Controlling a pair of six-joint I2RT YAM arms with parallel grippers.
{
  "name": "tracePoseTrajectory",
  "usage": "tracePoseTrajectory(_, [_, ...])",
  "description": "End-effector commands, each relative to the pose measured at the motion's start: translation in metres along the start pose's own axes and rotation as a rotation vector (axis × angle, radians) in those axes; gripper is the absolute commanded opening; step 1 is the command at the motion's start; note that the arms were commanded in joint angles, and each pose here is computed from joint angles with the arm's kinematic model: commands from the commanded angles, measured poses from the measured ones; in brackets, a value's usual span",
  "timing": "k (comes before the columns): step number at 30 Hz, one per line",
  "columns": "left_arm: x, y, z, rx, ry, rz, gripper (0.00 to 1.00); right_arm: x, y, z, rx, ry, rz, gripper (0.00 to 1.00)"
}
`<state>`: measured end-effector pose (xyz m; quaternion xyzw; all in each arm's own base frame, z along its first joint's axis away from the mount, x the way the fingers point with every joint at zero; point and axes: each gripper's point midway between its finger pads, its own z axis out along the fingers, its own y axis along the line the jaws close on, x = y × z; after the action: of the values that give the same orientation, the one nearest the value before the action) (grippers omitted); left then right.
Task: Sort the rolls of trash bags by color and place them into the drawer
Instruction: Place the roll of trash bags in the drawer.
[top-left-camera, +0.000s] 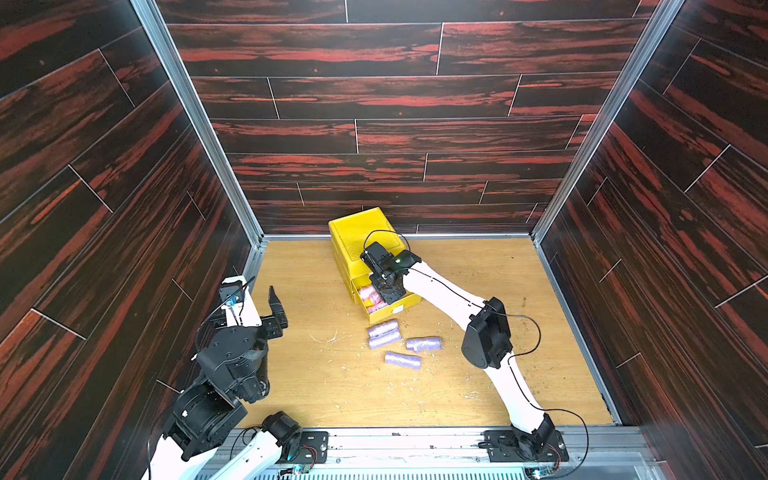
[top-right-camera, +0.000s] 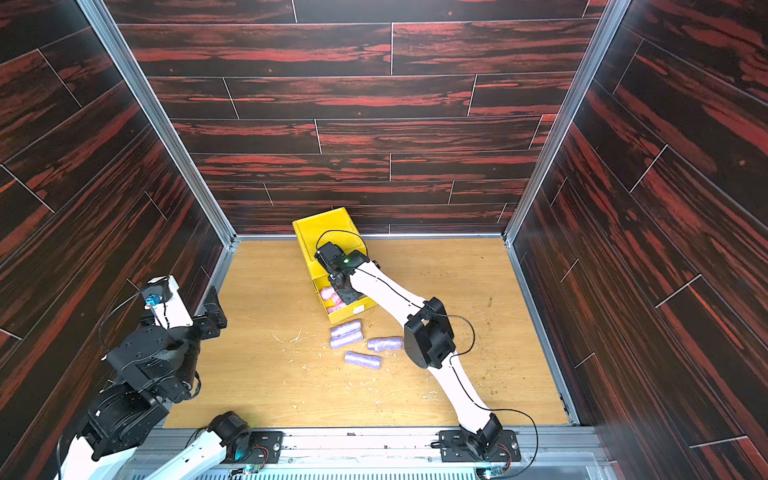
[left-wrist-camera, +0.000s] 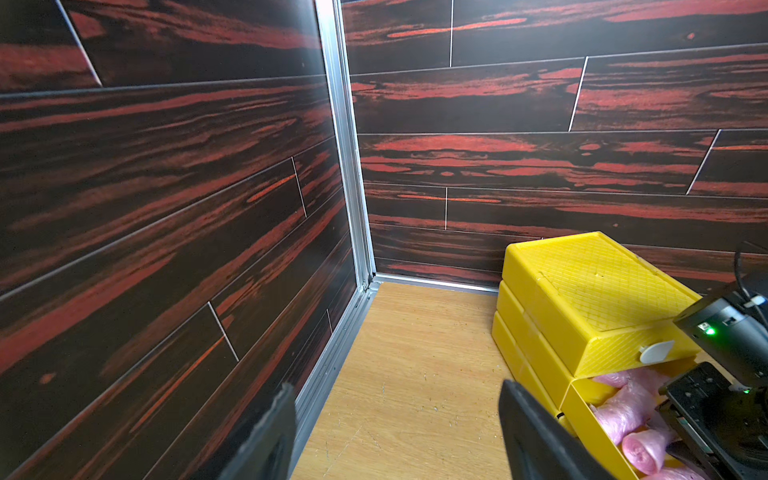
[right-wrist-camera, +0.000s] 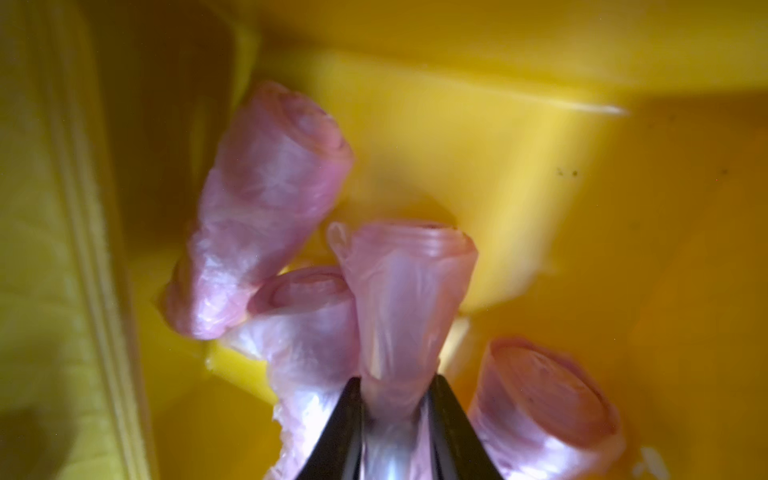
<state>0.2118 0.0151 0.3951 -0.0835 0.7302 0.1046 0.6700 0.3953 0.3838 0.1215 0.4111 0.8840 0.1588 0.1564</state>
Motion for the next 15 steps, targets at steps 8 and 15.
tracePoseTrajectory(8, [0.000,0.002,0.001,-0.017,0.000,0.005,0.80,-0.010,0.012,-0.021,-0.054,-0.026,-0.039,0.35])
tracePoseTrajectory(15, [-0.001,0.002,0.002,-0.022,0.004,0.001,0.80,-0.016,0.032,-0.057,-0.161,-0.035,-0.099,0.35])
